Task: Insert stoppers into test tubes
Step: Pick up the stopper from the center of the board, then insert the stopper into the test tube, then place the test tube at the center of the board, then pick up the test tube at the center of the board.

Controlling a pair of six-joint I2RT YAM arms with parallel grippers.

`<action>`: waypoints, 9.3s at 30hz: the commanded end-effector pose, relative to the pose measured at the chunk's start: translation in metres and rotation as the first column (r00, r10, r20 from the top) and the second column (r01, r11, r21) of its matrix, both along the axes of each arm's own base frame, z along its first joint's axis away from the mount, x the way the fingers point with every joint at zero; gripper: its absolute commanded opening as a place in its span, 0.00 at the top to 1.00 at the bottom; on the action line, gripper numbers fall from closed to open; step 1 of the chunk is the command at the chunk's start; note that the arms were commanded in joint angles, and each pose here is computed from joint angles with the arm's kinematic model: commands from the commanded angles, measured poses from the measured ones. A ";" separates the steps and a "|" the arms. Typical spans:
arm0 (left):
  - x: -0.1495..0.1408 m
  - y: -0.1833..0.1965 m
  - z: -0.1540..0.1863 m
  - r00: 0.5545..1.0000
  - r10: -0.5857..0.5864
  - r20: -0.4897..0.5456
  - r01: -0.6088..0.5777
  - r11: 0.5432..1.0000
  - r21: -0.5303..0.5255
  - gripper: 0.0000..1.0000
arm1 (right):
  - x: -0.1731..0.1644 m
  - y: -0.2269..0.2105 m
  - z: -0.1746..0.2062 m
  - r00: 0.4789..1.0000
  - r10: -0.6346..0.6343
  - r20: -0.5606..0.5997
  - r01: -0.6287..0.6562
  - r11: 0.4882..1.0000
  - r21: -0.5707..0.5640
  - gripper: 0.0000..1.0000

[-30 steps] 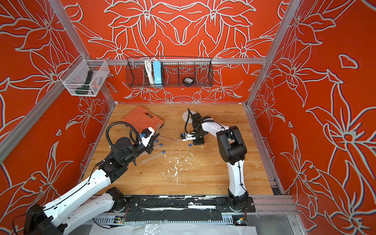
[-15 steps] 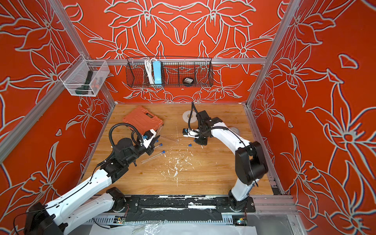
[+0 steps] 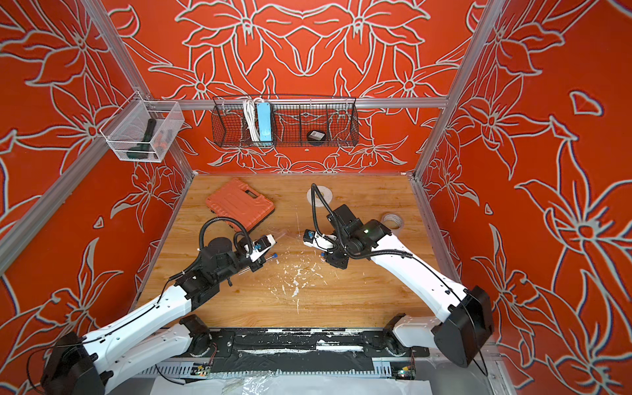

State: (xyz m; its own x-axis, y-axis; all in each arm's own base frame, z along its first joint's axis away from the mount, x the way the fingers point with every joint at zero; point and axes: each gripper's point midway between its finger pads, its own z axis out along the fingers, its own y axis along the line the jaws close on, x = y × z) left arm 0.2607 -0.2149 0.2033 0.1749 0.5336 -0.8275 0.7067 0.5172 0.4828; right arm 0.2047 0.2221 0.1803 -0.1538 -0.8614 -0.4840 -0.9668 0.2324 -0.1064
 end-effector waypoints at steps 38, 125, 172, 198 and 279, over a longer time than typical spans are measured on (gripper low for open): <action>-0.039 -0.030 -0.053 0.941 -0.245 0.234 0.106 0.869 0.483 1.00 | -0.064 0.056 0.010 0.970 0.062 -0.234 -0.053 0.998 0.042 0.95; -0.085 -0.034 -0.051 0.788 -0.469 0.399 0.141 0.768 0.625 1.00 | -0.005 0.128 0.031 0.988 0.066 -0.138 -0.011 0.931 0.365 0.70; -0.031 0.046 -0.182 0.698 0.322 -0.640 0.109 0.835 0.539 0.99 | 0.029 -0.036 0.042 0.811 -0.568 -0.140 0.548 0.654 0.522 0.53; -0.020 0.054 -0.195 0.681 0.387 -0.622 0.090 0.799 0.595 0.80 | 0.027 -0.035 0.041 0.820 -0.555 -0.138 0.538 0.666 0.517 0.53; 0.049 0.137 0.103 0.841 0.526 -0.125 -0.480 0.622 -0.618 0.51 | 0.163 0.131 -0.165 0.985 -0.051 -0.168 0.009 0.971 -0.240 0.82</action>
